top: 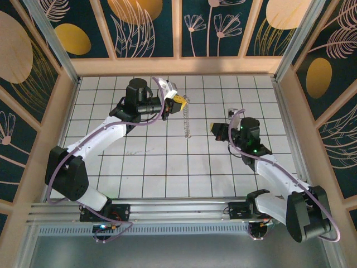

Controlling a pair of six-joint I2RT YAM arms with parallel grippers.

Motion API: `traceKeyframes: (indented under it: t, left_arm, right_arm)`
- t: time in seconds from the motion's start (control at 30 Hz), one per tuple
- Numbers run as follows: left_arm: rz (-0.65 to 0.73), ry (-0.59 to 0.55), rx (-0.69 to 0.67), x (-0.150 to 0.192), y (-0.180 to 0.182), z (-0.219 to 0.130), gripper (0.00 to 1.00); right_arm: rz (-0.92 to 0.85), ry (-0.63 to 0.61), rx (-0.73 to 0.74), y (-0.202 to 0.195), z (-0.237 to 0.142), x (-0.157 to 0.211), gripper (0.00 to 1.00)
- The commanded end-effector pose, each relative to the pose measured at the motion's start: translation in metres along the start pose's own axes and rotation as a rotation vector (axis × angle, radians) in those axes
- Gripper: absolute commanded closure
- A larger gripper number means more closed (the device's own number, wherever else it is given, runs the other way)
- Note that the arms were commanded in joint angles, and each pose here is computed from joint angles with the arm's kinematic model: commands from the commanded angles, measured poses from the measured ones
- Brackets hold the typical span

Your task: Put the keys on the keyring

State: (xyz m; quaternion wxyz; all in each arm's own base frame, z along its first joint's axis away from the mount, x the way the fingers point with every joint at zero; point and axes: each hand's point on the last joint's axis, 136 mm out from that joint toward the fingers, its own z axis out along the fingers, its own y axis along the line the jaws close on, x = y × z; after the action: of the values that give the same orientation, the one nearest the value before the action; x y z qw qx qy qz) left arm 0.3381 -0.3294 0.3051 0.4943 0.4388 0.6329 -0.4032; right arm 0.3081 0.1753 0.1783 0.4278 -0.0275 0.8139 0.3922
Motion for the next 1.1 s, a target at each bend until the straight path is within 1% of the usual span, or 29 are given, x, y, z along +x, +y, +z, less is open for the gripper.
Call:
traceKeyframes:
  t: [0.0,0.53,0.8,1.07]
  left_arm:
    - [0.035,-0.045,0.002,-0.018,-0.009,-0.007,1.0]
    - [0.029,-0.05,-0.009,-0.017,-0.009,-0.01,1.0]
    - [0.029,-0.047,-0.012,-0.016,-0.008,-0.009,1.0]
    - [0.029,-0.047,-0.013,-0.015,-0.008,-0.009,1.0]
  right_arm:
    - [0.04,0.053,0.087,-0.025,0.003,0.02,1.0]
    - [0.13,0.207,0.203,-0.066,0.02,0.067,1.0]
    - [0.142,0.281,0.238,-0.075,0.031,0.083,1.0]
    - [0.1,0.365,0.27,-0.073,0.049,0.102,1.0]
